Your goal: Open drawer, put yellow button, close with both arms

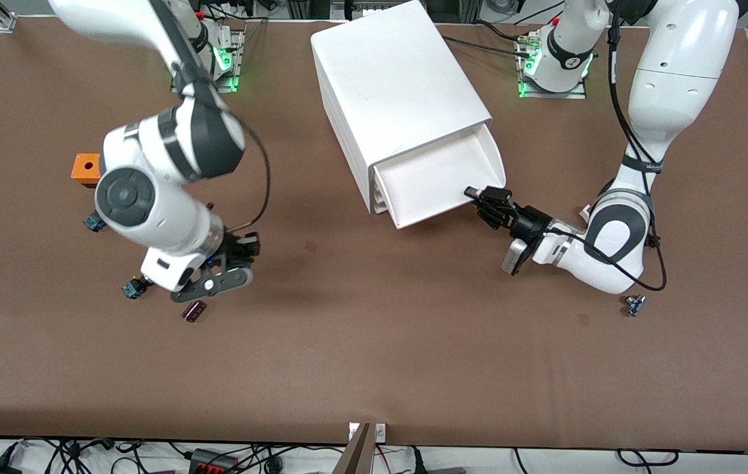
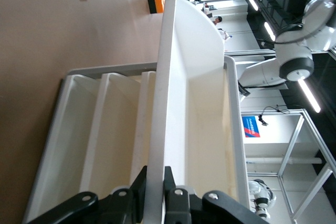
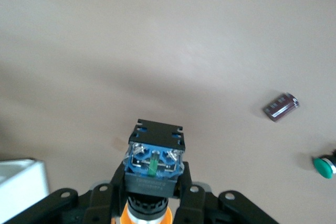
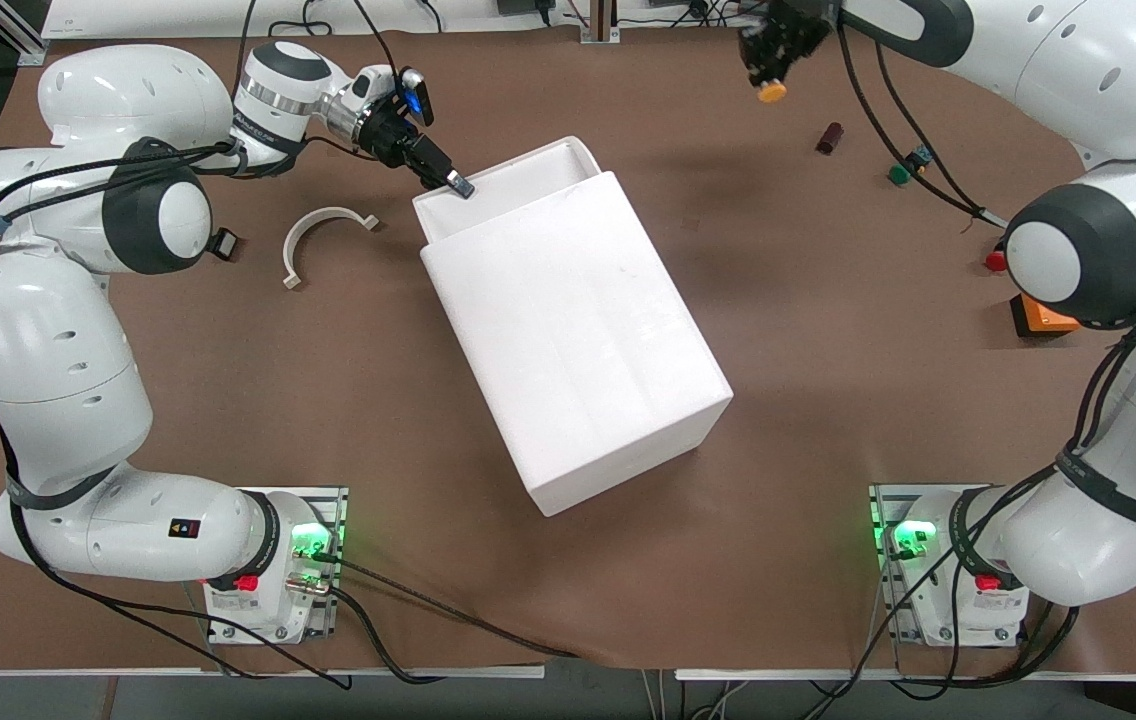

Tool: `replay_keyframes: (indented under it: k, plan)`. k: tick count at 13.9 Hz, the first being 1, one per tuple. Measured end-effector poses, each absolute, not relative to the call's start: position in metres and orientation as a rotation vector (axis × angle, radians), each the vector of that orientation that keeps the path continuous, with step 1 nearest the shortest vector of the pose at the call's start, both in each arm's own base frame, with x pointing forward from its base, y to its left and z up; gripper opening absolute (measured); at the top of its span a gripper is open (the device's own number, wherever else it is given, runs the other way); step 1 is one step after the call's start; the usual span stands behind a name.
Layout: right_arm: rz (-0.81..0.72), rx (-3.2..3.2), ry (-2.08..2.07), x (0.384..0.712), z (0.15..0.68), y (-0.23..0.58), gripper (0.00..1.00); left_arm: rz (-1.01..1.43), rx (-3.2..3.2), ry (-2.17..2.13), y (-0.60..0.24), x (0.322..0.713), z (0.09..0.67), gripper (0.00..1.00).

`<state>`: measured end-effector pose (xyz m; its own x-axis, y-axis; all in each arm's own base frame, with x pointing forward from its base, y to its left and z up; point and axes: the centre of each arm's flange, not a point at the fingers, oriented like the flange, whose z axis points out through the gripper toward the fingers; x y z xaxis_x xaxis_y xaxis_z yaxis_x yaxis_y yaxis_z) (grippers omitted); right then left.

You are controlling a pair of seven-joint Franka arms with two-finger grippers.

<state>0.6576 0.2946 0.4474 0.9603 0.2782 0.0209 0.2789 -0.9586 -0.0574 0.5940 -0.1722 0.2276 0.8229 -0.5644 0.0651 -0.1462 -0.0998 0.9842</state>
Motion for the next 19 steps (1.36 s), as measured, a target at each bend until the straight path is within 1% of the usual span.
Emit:
replay_keyframes:
  k: [1, 2, 4, 5, 6, 7, 9, 11, 13, 16, 19]
  plan:
    - [-0.070, -3.038, -0.433, 0.649, 0.469, 0.320, 0.41, -0.379, 1.669, -0.565, -0.170, 0.597, 0.228, 0.21]
    - [-0.111, -3.025, -0.434, 0.641, 0.486, 0.342, 0.41, -0.378, 1.685, -0.552, -0.167, 0.599, 0.228, 0.31]
    - [-0.135, -3.008, -0.437, 0.624, 0.499, 0.374, 0.41, -0.413, 1.724, -0.493, -0.156, 0.606, 0.235, 0.48]
    - [-0.130, -3.003, -0.439, 0.613, 0.499, 0.393, 0.41, -0.454, 1.760, -0.463, -0.150, 0.610, 0.245, 0.59]
    - [-0.123, -3.000, -0.431, 0.598, 0.498, 0.417, 0.41, -0.502, 1.821, -0.439, -0.143, 0.615, 0.263, 0.68]
    - [-0.125, -2.995, -0.419, 0.578, 0.496, 0.446, 0.41, -0.541, 1.903, -0.417, -0.134, 0.621, 0.287, 0.79]
    - [-0.159, -2.974, -0.433, 0.537, 0.495, 0.504, 0.41, -0.595, 2.084, -0.348, -0.117, 0.629, 0.340, 0.99]
    - [-0.204, -2.942, -0.467, 0.516, 0.493, 0.534, 0.41, -0.649, 2.296, -0.284, -0.102, 0.631, 0.375, 1.00]
    - [-0.238, -2.919, -0.464, 0.508, 0.492, 0.548, 0.41, -0.692, 2.518, -0.221, -0.090, 0.637, 0.394, 1.00]
    - [-0.263, -2.895, -0.472, 0.493, 0.472, 0.576, 0.41, -0.750, 2.769, -0.094, -0.086, 0.640, 0.399, 1.00]
    - [-0.283, -2.878, -0.484, 0.484, 0.441, 0.599, 0.41, -0.694, 2.905, 0.011, -0.084, 0.648, 0.399, 1.00]
